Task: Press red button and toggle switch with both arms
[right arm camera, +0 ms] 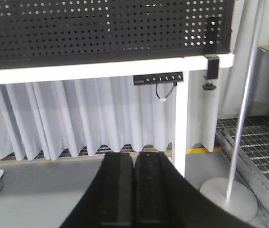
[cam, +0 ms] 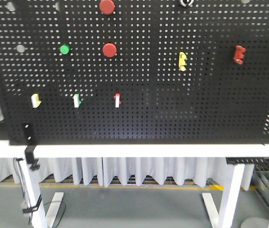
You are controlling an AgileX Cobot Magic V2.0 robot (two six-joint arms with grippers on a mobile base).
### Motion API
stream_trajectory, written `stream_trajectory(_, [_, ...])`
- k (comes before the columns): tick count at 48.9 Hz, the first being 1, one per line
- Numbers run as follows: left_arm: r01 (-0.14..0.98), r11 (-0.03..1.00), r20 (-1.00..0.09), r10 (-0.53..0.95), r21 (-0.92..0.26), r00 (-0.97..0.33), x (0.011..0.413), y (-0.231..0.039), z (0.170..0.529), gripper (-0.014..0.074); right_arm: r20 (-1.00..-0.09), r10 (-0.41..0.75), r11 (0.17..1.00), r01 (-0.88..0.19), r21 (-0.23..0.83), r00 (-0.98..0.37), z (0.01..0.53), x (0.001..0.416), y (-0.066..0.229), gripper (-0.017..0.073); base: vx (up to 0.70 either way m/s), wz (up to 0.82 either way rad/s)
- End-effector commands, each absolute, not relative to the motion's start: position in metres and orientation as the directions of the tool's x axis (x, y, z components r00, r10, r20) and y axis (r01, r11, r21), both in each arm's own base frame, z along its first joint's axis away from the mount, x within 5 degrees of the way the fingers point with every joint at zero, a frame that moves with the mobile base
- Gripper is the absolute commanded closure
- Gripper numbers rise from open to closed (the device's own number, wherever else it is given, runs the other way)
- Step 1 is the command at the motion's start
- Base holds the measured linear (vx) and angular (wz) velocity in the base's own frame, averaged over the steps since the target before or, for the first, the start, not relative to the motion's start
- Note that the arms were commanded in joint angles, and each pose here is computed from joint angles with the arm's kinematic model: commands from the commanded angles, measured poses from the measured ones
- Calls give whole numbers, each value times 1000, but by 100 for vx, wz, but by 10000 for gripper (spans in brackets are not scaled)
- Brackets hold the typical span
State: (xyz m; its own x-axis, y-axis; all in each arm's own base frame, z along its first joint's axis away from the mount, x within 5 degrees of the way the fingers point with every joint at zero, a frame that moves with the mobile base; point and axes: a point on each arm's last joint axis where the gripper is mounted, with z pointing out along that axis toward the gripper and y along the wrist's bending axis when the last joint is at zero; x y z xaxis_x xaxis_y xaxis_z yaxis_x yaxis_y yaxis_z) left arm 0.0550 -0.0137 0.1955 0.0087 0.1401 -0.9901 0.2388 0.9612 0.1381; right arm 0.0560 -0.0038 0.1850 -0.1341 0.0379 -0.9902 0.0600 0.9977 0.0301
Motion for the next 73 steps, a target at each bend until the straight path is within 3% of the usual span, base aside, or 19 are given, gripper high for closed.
stream_trajectory(1, [225,966,-991,114,127,69,55,-13,193,591,-998,18,998,54,15,-52,189,56,-3,562,44,-1])
stream_trajectory(37, [225,966,-991,114,127,69,55,-13,193,591,-999,18,998,54,15,-51,189,56,-3,562,39,2])
stream_trajectory(73, [225,966,-991,114,127,69,55,-13,193,591,-999,18,998,53,15,-49,189,56,-3,562,6,-2])
